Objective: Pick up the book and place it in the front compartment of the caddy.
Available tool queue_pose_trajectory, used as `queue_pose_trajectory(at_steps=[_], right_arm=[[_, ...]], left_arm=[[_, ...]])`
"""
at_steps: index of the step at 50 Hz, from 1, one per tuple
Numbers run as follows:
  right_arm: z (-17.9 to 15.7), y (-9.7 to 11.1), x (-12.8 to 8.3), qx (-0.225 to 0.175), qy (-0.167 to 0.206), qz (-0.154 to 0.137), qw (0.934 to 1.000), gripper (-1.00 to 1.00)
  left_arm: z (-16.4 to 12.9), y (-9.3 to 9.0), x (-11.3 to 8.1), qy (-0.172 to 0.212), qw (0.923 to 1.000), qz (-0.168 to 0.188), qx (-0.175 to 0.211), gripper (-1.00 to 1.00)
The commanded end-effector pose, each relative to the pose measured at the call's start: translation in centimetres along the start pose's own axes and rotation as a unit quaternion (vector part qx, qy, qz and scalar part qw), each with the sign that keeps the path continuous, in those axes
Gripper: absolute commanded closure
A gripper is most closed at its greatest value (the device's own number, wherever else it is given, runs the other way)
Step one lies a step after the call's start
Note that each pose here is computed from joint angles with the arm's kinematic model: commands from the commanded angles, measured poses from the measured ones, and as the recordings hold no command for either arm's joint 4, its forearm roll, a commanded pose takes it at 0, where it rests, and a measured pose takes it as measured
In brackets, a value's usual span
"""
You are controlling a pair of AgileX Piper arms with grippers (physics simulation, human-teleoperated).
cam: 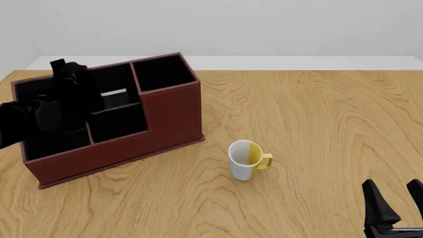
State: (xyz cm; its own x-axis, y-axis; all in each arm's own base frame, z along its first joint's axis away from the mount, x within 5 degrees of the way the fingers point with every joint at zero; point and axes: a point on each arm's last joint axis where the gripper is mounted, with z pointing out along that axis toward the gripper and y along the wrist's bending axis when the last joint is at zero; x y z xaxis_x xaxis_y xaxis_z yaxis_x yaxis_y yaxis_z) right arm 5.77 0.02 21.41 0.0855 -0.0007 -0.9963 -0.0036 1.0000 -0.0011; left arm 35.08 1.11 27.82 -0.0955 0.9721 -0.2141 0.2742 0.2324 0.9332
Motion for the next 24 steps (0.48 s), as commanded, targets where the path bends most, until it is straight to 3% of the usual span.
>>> queue_pose_trajectory(at_steps=[1,18,24], right_arm=[[0.0,0.0,0.0,0.000,0.000,0.000,1.0000,-1.00],[0.0,0.0,0.0,0.000,0.000,0.000,1.0000,-1.00],[0.0,0.0,0.0,0.000,0.000,0.000,1.0000,-1.00]], left_arm=[[-2.9,1.7,-0.4,-0.003,0.9999,0.009,-0.014,-1.00],[-10.9,3.2,-1.6,-0.025,0.9990,0.014,-0.035,-1.00],[-13.8,2.6,-1.9,-0.036,0.9982,0.025,-0.041,-1.00]])
